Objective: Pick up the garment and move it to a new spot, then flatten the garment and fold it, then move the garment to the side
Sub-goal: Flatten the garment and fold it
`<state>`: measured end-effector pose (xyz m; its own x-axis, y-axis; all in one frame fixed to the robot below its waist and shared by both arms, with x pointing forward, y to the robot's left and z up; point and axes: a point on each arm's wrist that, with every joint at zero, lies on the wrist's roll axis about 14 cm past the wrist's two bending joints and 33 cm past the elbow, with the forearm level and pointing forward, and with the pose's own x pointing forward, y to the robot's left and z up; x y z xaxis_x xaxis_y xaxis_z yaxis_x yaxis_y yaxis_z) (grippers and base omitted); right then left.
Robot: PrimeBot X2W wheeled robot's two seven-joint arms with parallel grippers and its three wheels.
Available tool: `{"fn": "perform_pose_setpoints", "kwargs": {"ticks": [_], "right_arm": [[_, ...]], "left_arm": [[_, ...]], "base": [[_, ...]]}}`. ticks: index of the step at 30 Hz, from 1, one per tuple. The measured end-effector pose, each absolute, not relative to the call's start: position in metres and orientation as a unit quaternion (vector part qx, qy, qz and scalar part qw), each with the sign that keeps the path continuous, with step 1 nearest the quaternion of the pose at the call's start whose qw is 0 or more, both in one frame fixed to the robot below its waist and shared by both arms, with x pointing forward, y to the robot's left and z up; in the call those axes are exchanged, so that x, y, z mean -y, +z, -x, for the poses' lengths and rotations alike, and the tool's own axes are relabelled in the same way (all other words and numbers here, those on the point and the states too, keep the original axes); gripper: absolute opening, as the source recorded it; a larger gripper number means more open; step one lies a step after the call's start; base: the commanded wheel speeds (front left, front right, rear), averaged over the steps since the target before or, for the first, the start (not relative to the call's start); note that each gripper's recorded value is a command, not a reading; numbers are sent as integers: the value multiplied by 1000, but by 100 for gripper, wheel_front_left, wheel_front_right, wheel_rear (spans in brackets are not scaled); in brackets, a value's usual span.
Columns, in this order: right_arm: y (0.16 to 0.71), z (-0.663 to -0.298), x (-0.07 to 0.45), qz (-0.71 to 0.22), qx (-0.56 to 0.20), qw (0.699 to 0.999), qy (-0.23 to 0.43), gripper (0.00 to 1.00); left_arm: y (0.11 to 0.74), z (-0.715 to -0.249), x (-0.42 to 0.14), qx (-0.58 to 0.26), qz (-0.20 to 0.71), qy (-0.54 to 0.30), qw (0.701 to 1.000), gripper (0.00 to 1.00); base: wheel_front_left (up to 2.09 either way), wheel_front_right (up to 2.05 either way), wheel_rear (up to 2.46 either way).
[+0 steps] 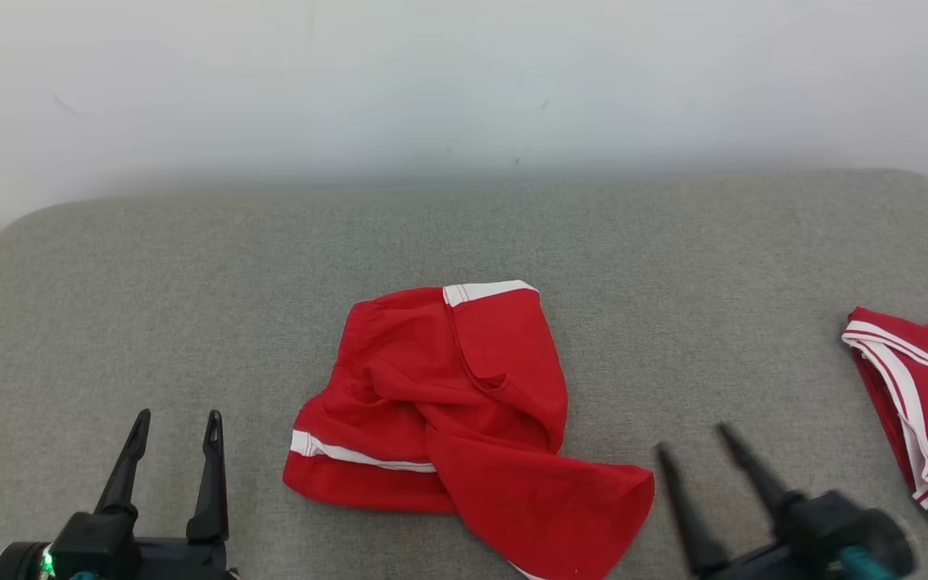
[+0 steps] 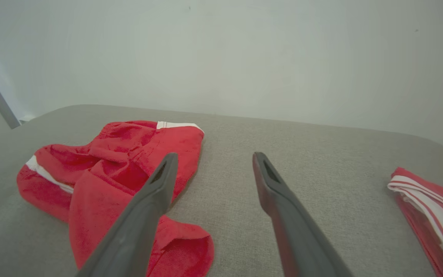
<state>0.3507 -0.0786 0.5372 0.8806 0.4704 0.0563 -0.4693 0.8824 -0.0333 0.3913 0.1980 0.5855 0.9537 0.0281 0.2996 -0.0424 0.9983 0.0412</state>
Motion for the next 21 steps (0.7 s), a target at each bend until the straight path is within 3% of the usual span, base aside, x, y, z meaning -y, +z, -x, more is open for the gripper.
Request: {"fn": "perform_pose_setpoints", "kwargs": {"ticks": [9, 21], "right_arm": [[465, -294, 17, 38, -111, 908, 401, 100], [399, -283, 16, 135, -212, 854, 455, 100]], "left_arm": [[581, -393, -197, 145, -18, 21, 989, 100], [574, -395, -196, 136, -11, 24, 990, 100]], "base": [[0, 0, 0], [0, 0, 0]]}}
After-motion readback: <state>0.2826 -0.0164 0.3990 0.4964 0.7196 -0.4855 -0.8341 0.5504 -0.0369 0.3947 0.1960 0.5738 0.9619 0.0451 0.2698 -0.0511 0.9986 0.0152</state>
